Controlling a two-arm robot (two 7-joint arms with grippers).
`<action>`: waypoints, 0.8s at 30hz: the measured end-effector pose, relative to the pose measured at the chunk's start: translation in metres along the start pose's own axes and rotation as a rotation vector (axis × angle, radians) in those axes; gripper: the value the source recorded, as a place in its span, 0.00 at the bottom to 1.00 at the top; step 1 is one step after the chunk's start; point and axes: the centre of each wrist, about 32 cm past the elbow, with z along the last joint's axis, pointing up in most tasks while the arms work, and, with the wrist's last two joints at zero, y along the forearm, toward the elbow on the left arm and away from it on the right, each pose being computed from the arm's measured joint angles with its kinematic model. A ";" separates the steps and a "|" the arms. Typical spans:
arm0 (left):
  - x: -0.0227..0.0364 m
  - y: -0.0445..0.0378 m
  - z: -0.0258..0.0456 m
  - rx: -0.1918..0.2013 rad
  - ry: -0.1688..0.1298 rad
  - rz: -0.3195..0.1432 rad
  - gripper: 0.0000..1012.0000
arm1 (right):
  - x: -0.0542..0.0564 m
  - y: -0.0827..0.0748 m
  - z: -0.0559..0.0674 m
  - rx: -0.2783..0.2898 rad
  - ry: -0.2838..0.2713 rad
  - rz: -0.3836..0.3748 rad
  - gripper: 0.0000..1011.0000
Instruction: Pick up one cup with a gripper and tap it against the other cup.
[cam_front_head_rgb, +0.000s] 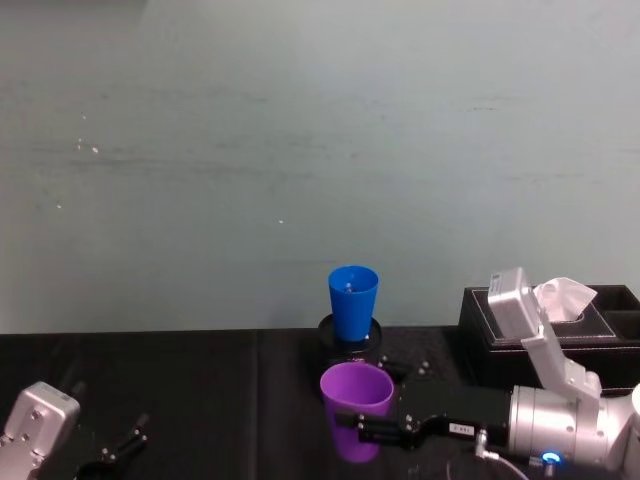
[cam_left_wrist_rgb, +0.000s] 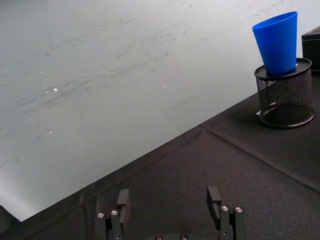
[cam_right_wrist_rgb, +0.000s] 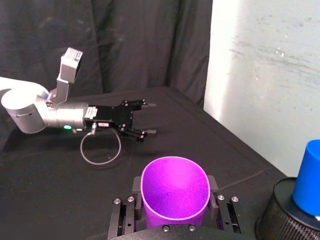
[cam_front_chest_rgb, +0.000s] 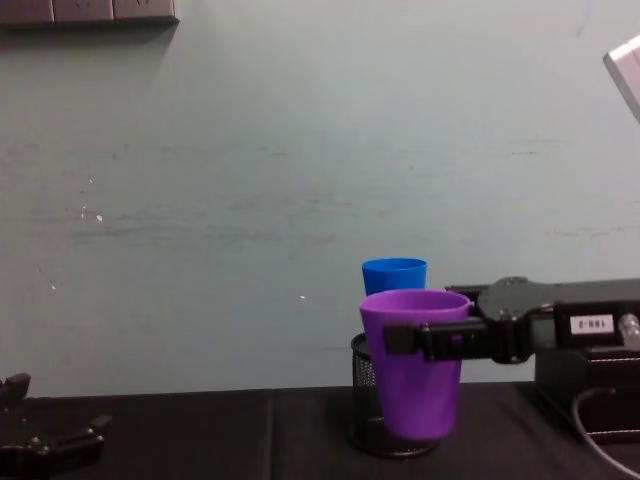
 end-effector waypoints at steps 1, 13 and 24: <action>0.0000 0.0000 0.0000 0.000 0.000 0.000 0.99 | -0.001 0.000 -0.001 -0.001 -0.001 0.000 0.73; 0.0000 0.0000 0.0000 0.000 0.000 0.000 0.99 | -0.005 0.001 -0.005 0.003 -0.003 0.004 0.73; 0.0000 0.0000 0.0000 0.000 0.000 0.000 0.99 | -0.005 0.001 -0.005 0.005 -0.003 0.002 0.73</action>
